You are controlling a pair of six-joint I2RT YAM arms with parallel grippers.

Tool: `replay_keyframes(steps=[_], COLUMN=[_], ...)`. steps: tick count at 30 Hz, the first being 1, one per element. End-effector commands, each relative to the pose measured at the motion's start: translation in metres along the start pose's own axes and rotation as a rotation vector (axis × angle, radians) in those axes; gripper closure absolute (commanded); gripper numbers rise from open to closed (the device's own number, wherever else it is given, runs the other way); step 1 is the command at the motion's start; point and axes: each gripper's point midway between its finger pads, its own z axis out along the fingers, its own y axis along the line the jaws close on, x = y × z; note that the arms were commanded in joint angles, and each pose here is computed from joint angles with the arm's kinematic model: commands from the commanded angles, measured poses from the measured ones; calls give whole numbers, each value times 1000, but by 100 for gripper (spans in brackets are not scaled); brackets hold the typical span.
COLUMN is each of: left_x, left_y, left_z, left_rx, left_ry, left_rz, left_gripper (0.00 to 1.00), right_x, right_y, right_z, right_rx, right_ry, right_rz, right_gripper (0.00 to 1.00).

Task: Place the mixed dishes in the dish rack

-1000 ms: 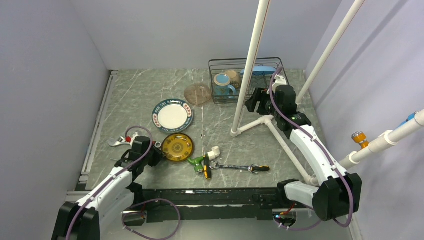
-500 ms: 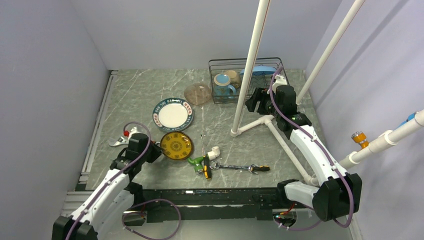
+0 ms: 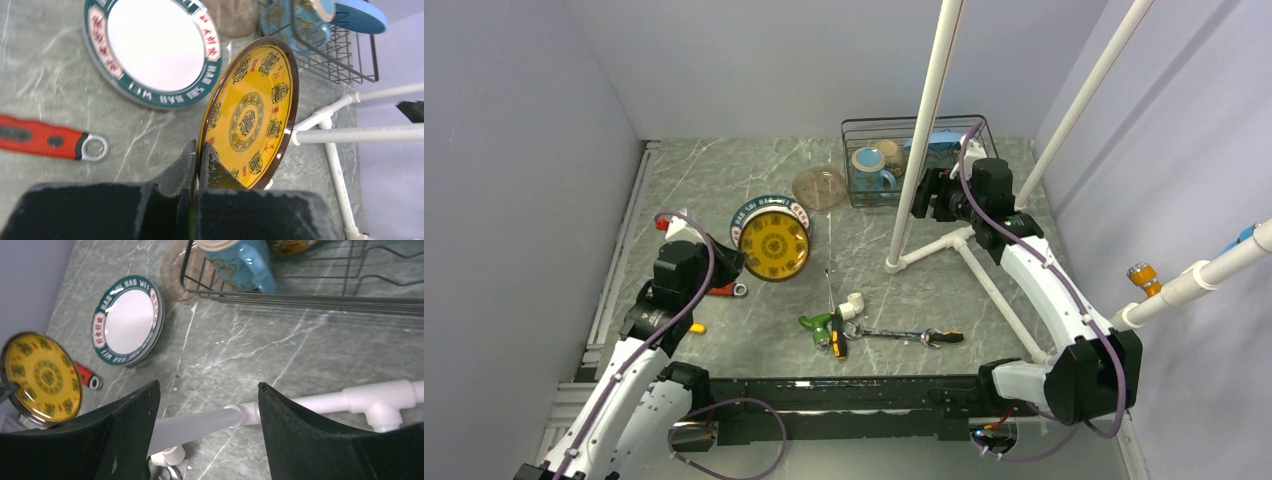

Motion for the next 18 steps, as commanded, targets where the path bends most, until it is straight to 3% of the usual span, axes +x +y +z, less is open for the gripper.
replay_keyframes(steps=[1,9,18], left_x=[-47,-66,-66], left_y=[-53,-117,-176], left_z=[-6,28,71], left_rx=[178,377,603], left_ry=[-115,-40,109], left_rz=[161,321,360], left_gripper=[100,100,100], right_x=[-5,-3,-5], right_y=[35,70,91], right_z=[3,15,19], right_rx=[-194,-438,-634], right_ry=[51,131,208], right_rz=[-1,48,113], right_gripper=[27,28,34])
